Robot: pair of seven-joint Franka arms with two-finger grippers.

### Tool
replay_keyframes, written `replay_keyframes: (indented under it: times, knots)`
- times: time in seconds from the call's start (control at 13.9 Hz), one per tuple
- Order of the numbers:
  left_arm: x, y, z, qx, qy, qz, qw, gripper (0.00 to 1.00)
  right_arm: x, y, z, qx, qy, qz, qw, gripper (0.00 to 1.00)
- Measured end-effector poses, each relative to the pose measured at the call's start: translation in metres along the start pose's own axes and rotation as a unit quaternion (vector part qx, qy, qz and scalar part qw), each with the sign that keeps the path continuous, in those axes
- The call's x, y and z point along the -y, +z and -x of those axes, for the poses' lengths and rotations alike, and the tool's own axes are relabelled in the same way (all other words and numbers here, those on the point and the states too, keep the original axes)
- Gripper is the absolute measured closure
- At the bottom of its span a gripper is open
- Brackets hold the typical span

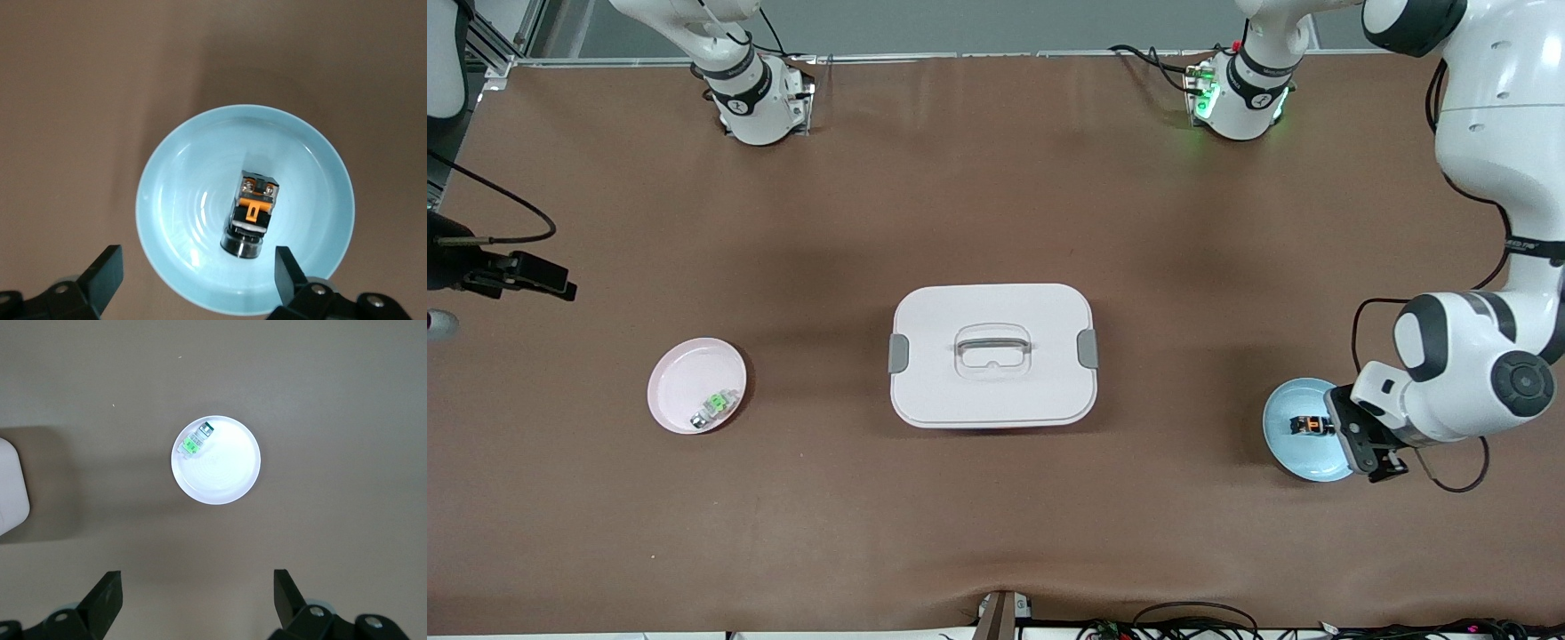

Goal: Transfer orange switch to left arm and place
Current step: 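Open the left gripper and lift it off the switch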

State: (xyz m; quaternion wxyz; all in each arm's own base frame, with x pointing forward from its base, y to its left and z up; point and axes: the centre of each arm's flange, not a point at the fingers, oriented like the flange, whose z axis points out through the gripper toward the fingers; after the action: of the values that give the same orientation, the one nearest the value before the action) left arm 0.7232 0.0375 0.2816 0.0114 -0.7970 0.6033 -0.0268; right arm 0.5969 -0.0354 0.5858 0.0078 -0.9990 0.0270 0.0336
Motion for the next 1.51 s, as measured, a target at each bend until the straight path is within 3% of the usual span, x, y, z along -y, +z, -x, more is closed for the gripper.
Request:
replay_keyframes:
  times: [0.22,0.36,0.5,0.72,1.01,1.15,1.29,1.51]
  knots:
    - [0.001,-0.047,-0.002,0.003,-0.135,-0.007,0.991,0.0,-0.015,-0.001,0.003,0.002,0.013,-0.001,1.0,0.0]
    - [-0.003,-0.081,-0.005,0.003,-0.24,-0.013,0.971,0.0,-0.018,0.001,0.004,0.007,0.014,-0.001,1.0,0.0]
    - [-0.008,-0.111,-0.009,0.002,-0.331,-0.018,0.943,0.0,-0.012,0.0,0.004,0.007,0.009,-0.001,1.0,0.0]
    - [-0.019,-0.151,-0.016,0.0,-0.449,-0.021,0.893,0.0,-0.012,-0.004,0.007,0.003,0.01,-0.001,1.0,0.0]
    - [-0.042,-0.204,-0.024,0.013,-0.566,-0.016,0.824,0.0,-0.014,-0.002,0.007,0.005,0.012,-0.002,1.0,0.0]
    - [-0.056,-0.227,-0.027,0.022,-0.604,-0.013,0.796,0.0,-0.014,-0.002,0.007,0.005,0.012,-0.003,1.0,0.0]
    - [-0.069,-0.249,-0.027,0.032,-0.621,-0.012,0.783,0.0,-0.012,-0.004,0.008,0.003,0.011,-0.009,1.0,0.0]
    - [-0.084,-0.284,-0.023,0.032,-0.623,-0.02,0.781,0.0,-0.011,-0.01,0.015,-0.011,0.011,-0.014,1.0,0.0]
